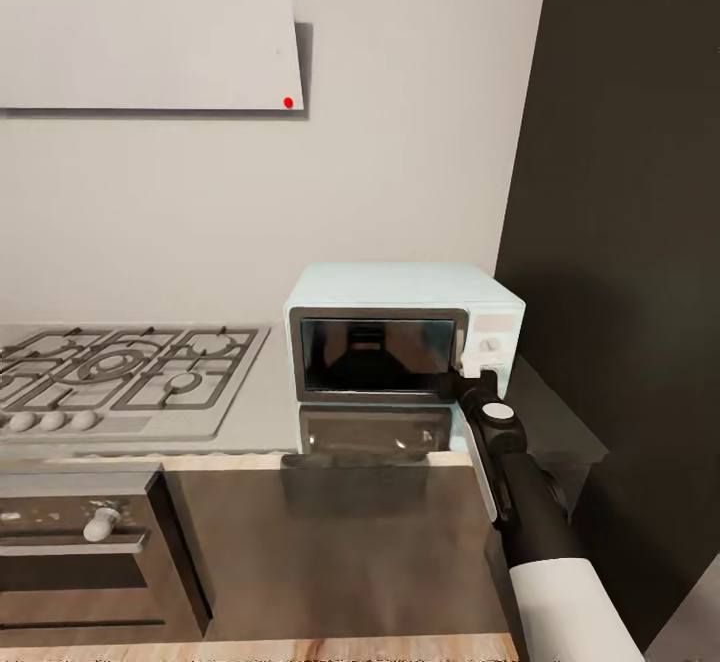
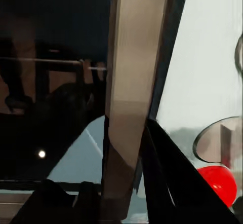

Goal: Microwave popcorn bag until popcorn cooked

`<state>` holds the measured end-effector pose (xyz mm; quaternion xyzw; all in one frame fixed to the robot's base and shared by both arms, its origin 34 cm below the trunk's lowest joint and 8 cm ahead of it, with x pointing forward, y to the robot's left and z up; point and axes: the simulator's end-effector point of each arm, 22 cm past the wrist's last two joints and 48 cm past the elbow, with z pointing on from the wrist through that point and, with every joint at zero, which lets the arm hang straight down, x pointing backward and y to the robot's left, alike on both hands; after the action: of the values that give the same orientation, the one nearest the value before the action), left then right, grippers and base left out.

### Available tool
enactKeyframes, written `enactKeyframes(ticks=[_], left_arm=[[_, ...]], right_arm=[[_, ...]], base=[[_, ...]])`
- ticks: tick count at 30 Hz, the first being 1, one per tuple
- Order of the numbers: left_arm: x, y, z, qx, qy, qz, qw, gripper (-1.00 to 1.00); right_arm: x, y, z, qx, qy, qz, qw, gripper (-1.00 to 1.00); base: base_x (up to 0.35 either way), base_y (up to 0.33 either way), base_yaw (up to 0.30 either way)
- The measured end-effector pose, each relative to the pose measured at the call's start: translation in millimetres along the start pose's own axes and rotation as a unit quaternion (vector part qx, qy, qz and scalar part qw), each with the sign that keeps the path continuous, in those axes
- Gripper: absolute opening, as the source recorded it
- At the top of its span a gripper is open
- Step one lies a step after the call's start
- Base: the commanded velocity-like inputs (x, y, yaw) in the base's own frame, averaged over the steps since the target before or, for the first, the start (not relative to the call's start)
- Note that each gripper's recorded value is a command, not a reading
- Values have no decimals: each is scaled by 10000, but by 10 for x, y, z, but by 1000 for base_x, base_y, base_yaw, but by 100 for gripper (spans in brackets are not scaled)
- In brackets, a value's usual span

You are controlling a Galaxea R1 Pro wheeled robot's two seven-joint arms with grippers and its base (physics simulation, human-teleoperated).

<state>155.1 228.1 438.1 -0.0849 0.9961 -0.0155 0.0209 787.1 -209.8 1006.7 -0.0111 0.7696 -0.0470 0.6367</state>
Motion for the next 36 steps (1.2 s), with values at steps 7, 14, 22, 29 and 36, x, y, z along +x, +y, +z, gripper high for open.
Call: enactKeyframes(ticks=[7, 14, 22, 29, 36], left_arm=[[0, -2, 0, 1, 1, -4, 10000, 100], [-14, -4, 0, 2, -17, -31, 10000, 100], [-16, -3, 1, 2, -16, -39, 10000, 100], [-18, -4, 1, 2, -18, -40, 10000, 100], [-16, -3, 0, 1, -18, -40, 10000, 100]], right_arm=[[28, -273, 7, 236, 33, 232, 9994, -100], [43, -322, 4, 443, 57, -245, 9987, -100], [63, -299, 15, 377, 75, -129, 9992, -100], [72, -207, 20, 177, 82, 227, 9996, -100], [70, -184, 19, 138, 79, 291, 9994, -100]], base=[[-165, 166, 0], [0, 0, 0], [-84, 0, 0], [-189, 0, 0], [-32, 0, 0]])
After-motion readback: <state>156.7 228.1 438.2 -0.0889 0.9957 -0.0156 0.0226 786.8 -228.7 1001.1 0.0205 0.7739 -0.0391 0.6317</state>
